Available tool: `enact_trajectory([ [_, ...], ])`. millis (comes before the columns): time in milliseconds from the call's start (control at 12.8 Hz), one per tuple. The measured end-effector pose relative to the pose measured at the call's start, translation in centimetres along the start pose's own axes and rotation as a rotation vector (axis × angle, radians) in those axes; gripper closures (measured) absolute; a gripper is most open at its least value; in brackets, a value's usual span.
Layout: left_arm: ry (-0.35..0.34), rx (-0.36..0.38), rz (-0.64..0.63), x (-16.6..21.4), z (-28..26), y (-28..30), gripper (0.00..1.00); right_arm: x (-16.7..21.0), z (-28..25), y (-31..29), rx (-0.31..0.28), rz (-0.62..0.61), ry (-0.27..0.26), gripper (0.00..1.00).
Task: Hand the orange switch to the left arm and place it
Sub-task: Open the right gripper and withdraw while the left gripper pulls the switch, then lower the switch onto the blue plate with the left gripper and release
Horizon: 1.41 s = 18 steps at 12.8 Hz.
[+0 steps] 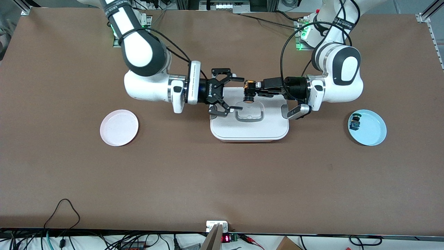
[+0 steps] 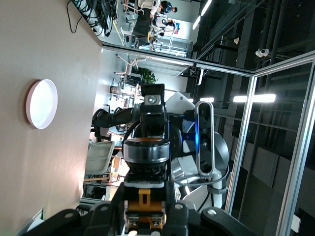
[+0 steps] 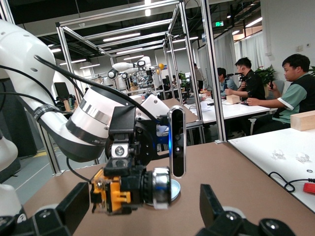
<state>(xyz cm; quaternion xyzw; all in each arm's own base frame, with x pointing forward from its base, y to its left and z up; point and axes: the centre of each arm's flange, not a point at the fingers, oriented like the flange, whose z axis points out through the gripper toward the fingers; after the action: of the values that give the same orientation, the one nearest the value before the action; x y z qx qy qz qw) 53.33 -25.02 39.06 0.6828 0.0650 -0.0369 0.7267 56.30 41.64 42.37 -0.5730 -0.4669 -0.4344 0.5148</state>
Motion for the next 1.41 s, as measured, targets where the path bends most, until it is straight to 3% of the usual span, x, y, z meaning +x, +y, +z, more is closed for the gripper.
enact_trajectory([
  [156, -0.053, 0.093, 0.071, 0.5, -0.8, 0.8, 0.67, 1.6, -3.9, 1.5, 0.062, 0.001, -0.009, 0.0],
  [313, -0.115, 0.238, 0.163, 1.5, -3.0, 1.8, 0.67, 2.9, -8.5, 2.8, 0.139, -0.013, 0.006, 0.0],
  [547, -0.238, 0.487, 0.279, 2.2, -6.2, 2.1, 0.67, 3.8, -15.8, 3.8, 0.22, -0.038, -0.02, 0.0],
  [782, -0.399, 0.79, 0.385, 2.9, -10.0, 2.7, 0.67, 4.0, -22.7, 3.9, 0.238, -0.028, -0.016, 0.0],
  [1016, -0.541, 1.04, 0.411, 3.2, -14.8, 3.0, 0.67, 3.7, -28.3, 3.5, 0.243, -0.016, -0.029, 0.0],
  [1251, -0.763, 1.33, 0.464, 3.4, -19.4, 3.1, 0.67, 2.6, -31.8, 3.3, 0.241, 0.064, -0.127, 0.0],
  [1407, -0.924, 1.456, 0.528, 4.4, -24.1, 2.1, 0.67, 2.7, -34.8, 2.5, 0.208, 0.19, -0.291, 0.0],
])
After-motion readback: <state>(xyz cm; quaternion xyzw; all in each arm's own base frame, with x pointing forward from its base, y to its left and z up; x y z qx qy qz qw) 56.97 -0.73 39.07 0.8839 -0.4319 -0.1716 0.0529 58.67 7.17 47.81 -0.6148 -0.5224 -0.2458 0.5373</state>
